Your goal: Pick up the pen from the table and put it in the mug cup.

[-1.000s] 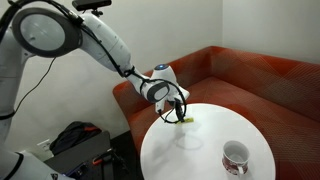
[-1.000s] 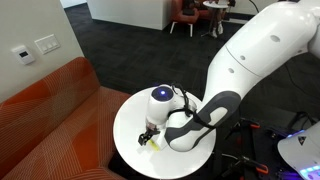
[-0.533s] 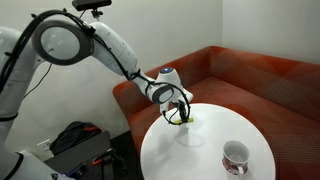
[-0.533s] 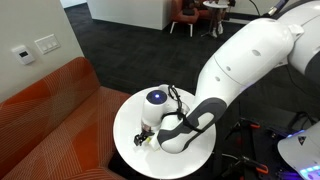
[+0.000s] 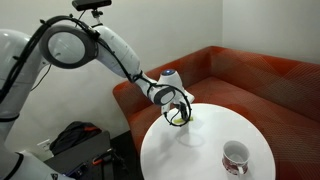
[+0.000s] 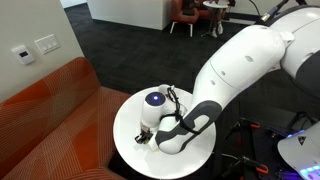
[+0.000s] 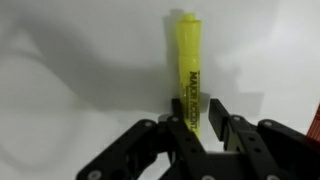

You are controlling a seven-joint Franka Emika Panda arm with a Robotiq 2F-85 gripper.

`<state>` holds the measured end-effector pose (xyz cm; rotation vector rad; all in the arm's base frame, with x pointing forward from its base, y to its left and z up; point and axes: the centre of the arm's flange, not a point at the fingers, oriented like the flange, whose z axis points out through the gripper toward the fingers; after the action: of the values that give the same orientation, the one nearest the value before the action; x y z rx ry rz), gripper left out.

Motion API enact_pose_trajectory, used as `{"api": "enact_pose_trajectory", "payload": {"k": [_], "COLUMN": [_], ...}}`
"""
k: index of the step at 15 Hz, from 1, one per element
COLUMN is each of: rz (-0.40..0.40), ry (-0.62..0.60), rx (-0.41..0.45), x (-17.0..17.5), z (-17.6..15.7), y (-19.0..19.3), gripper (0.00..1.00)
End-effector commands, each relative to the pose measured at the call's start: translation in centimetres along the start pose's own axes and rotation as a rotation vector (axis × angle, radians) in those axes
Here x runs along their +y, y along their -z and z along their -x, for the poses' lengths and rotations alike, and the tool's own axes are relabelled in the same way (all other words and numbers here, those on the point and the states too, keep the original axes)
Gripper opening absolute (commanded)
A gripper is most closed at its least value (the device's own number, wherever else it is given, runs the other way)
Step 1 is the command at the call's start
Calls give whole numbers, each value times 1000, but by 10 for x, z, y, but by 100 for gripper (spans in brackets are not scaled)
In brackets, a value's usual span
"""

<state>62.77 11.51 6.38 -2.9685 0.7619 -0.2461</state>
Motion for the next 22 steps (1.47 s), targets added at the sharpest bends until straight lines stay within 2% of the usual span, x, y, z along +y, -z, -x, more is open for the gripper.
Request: {"api": "enact_pose_trajectory", "payload": {"k": [1, 2, 3, 6, 16, 18, 22], "rz": [-4, -4, -5, -7, 90, 100, 174], "ry": [-1, 0, 3, 45, 274, 320, 324], "rx": [-4, -7, -21, -79, -295, -314, -303], "x": [-1, -1, 0, 3, 44, 54, 77], "z": [-7, -7, -7, 1, 7, 8, 6], "y": [-3, -3, -2, 15, 115, 137, 174], "gripper": [3, 0, 4, 5, 5, 5, 5]}}
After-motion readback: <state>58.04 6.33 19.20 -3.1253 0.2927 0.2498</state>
